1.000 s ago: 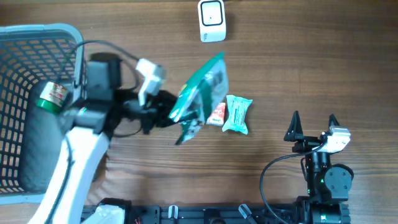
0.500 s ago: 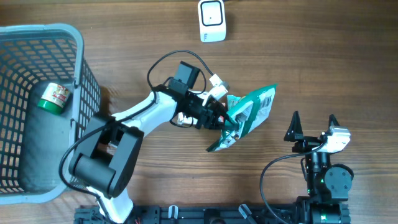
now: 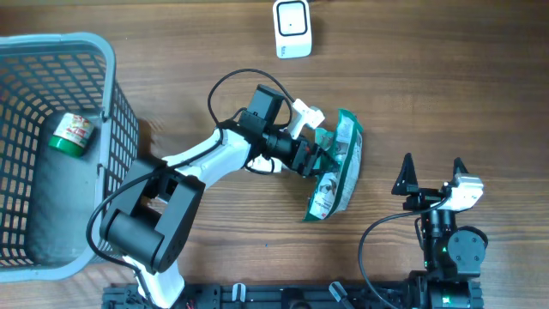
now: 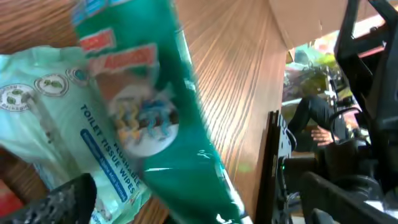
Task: Scan the item barcode
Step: 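Lay the green glove bag on the table right of the wipes, then grasp the green-capped jar in the basket with the left gripper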
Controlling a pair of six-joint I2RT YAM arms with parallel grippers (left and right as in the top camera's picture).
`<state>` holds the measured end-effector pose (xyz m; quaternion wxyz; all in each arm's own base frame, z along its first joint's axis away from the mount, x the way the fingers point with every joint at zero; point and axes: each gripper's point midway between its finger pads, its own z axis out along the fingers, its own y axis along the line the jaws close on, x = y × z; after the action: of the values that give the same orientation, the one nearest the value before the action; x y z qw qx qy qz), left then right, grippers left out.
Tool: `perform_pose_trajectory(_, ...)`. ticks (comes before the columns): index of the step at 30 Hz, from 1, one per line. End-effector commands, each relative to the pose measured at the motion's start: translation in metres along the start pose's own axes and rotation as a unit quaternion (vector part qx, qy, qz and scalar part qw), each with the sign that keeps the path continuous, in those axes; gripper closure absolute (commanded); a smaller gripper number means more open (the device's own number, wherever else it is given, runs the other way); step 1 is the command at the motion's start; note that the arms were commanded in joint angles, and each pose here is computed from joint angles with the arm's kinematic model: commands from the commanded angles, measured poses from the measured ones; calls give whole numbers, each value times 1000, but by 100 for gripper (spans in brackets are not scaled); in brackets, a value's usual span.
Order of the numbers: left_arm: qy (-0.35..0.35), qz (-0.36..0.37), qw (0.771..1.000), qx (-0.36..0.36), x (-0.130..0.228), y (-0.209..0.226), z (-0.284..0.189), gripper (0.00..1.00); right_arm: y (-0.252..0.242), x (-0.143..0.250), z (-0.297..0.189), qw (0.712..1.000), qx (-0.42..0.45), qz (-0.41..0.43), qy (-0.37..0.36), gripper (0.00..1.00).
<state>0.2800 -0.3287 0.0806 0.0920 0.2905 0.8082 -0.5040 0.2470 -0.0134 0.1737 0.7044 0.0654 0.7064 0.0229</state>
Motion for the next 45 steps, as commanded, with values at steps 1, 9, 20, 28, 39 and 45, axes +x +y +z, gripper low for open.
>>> perform_pose_trajectory(1, -11, -53, 997, -56, -5, 13, 4, 0, 2, -2, 0, 1000, -5, -10, -5, 0)
perform_pose_trajectory(9, -149, 6, 967, -209, -65, -42, -77, 0, 2, -2, 0, 1000, -5, -10, -5, 0)
perform_pose_trajectory(20, -483, -74, 682, -544, -89, -145, -402, 0, 2, -2, 0, 1000, -5, -10, -5, 0)
perform_pose_trajectory(28, -564, -395, 390, -611, 77, -89, -552, 0, 2, -2, 0, 1000, -5, -10, -5, 0)
perform_pose_trajectory(39, -290, -597, 391, -638, 133, 124, -510, 0, 2, -2, 0, 1000, -5, -10, -5, 0)
perform_pose_trajectory(45, -260, -595, 438, -622, 133, 183, -499, 0, 2, -2, 0, 1000, -5, -10, -5, 0)
